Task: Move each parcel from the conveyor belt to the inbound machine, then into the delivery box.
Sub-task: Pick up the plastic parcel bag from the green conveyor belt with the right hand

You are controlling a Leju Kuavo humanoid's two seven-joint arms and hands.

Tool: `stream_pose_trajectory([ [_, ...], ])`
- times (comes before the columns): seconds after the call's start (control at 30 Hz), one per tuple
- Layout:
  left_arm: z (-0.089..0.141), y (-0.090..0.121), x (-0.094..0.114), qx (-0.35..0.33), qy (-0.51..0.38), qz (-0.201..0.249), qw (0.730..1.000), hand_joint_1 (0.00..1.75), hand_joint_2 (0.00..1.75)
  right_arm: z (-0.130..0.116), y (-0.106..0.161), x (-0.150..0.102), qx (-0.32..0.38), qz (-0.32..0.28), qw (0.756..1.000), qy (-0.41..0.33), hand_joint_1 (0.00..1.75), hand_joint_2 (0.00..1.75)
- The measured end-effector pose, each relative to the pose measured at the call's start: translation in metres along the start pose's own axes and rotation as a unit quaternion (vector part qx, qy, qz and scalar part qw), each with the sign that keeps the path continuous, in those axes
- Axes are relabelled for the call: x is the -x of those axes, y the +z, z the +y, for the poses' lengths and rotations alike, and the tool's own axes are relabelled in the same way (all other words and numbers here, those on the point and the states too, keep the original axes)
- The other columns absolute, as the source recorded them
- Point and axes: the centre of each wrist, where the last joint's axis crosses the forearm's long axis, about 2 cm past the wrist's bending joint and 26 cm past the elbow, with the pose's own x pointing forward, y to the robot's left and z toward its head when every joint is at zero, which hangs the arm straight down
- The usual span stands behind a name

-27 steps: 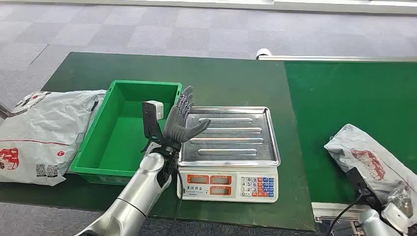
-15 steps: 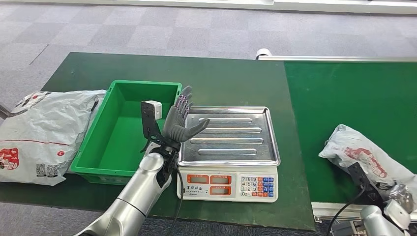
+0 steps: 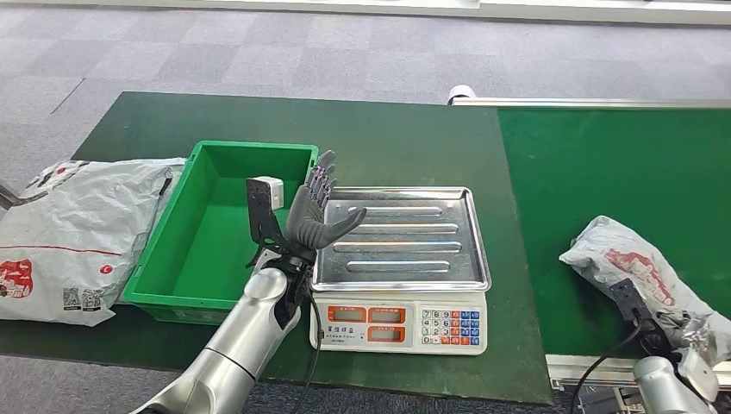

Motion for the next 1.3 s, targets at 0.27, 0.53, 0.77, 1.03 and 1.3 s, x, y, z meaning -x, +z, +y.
stream_pose_trajectory([
  [0.27,0.000,0.000,0.000,0.000,0.000,0.000,1.000,0.00,1.75,0.000,0.000,0.000,0.002,-0.003,1.000,-0.002,1.75,1.75],
  [0.53,0.000,-0.001,0.000,0.003,-0.005,0.002,1.000,0.00,1.75,-0.007,0.006,-0.009,0.048,-0.071,0.994,-0.071,1.75,1.75],
  [0.77,0.000,0.001,0.003,0.009,-0.010,0.009,1.000,0.00,1.75,-0.035,0.024,-0.039,0.081,-0.166,0.976,-0.118,1.75,1.75],
  [1.03,0.002,0.001,0.006,0.010,-0.015,0.014,1.000,0.00,1.75,-0.070,0.031,-0.072,0.129,-0.240,0.951,-0.147,1.75,1.75],
  [1.3,0.007,0.003,0.009,0.005,-0.012,0.017,1.000,0.00,1.75,-0.073,0.036,-0.099,0.125,-0.287,0.939,-0.144,1.75,1.75],
])
